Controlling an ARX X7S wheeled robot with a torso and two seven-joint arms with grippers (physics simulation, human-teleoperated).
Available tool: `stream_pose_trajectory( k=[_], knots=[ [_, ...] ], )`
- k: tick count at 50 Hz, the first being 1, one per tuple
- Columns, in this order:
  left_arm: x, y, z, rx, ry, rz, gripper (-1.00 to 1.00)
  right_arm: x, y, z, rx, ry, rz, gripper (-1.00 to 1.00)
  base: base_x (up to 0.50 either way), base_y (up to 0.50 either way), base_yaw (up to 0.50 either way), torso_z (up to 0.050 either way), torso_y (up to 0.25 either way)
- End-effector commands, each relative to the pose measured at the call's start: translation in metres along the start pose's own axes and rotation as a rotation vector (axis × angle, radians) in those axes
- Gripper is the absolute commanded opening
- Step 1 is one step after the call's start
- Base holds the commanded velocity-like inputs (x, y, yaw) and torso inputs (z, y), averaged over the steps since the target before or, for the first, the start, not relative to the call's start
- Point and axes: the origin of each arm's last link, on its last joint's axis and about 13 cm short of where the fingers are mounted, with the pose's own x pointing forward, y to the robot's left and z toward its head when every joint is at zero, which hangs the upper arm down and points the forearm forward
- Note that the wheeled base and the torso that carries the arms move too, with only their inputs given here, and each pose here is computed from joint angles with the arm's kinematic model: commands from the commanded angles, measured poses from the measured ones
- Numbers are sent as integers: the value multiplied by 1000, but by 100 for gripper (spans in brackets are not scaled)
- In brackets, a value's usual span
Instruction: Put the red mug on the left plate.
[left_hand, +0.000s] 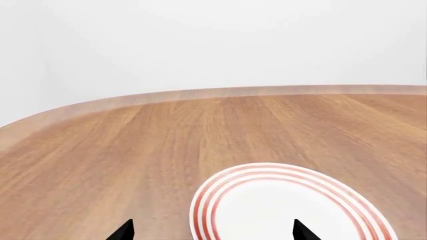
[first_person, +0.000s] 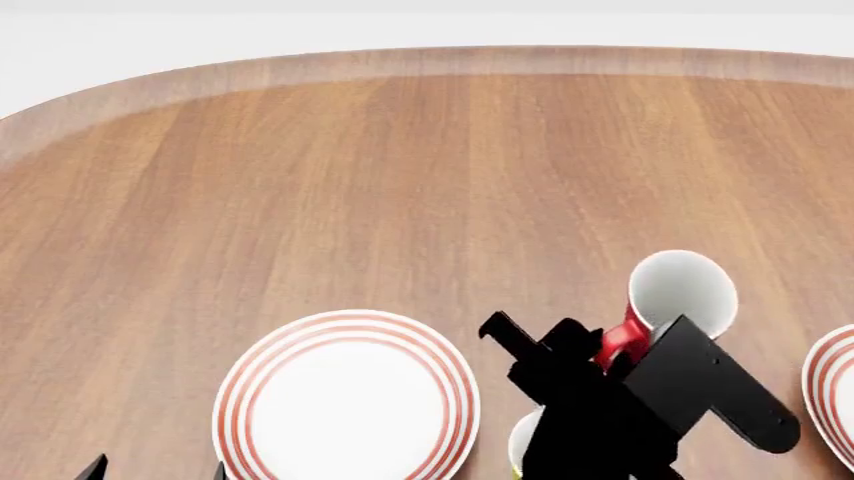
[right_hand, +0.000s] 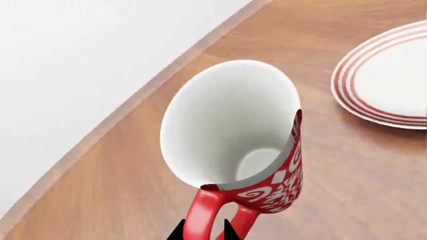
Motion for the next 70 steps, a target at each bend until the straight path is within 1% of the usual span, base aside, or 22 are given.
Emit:
stream_pose_trajectory(
  k=[1,7,11,15,16,17,19,22,26,30,35,41,43,47,51,53,55,61,64,70],
  knots=[
    [0,0,0,-1,1,-1,100,-23,10,1,-123,-3,232,-100,0,0,0,0,0],
    [0,0,0,-1,1,-1,100,-31,12,-3,-172,25,324,-100,0,0,0,0,0],
    [0,0,1,-1,-1,-1,100,-30,11,-7,-176,45,339,-100,0,0,0,0,0],
    [0,0,1,-1,-1,0,100,-28,9,-11,-180,84,396,-100,0,0,0,0,0],
    [0,0,1,-1,-1,0,100,-27,8,-12,-184,85,394,-100,0,0,0,0,0],
    [0,0,1,-1,-1,0,100,-25,7,-15,-188,102,426,-100,0,0,0,0,0],
    [0,0,0,-1,-1,0,100,-22,5,-18,-190,119,434,-100,0,0,0,0,0],
    [0,0,1,-1,0,0,100,-18,3,-23,-210,157,481,-100,0,0,0,0,0],
    [0,0,0,-1,0,0,100,-15,0,-29,-223,172,507,-100,0,0,0,0,0],
    [0,0,0,-1,0,0,100,-14,-2,-32,-224,187,557,-100,0,0,0,0,0],
    [0,0,0,-1,-1,0,100,-10,-4,-38,-255,215,617,-100,0,0,0,0,2],
    [0,0,0,-1,0,0,100,-1,-10,-49,-286,252,630,-100,0,0,0,0,0],
    [0,0,0,-1,1,-1,100,0,-12,-51,-303,266,663,-100,0,0,0,0,0],
    [0,0,0,-3,2,-1,100,3,-14,-56,-335,269,708,-100,0,0,0,0,0],
    [0,0,0,-3,2,1,100,11,-16,-62,-356,272,713,-100,0,0,0,0,0],
    [0,0,0,-2,2,0,100,15,-19,-66,-391,270,722,-100,0,0,0,0,0],
    [1,0,0,-2,2,1,100,18,-20,-68,-403,268,734,-100,0,0,0,0,0],
    [1,0,0,0,1,1,100,24,-19,-74,-465,254,772,-100,0,0,0,0,2],
    [1,0,0,-1,1,1,100,28,-18,-75,-466,257,771,-100,0,0,0,0,0],
    [1,0,0,-1,1,0,100,30,-16,-78,-498,257,803,-100,0,0,0,0,0]
  ],
)
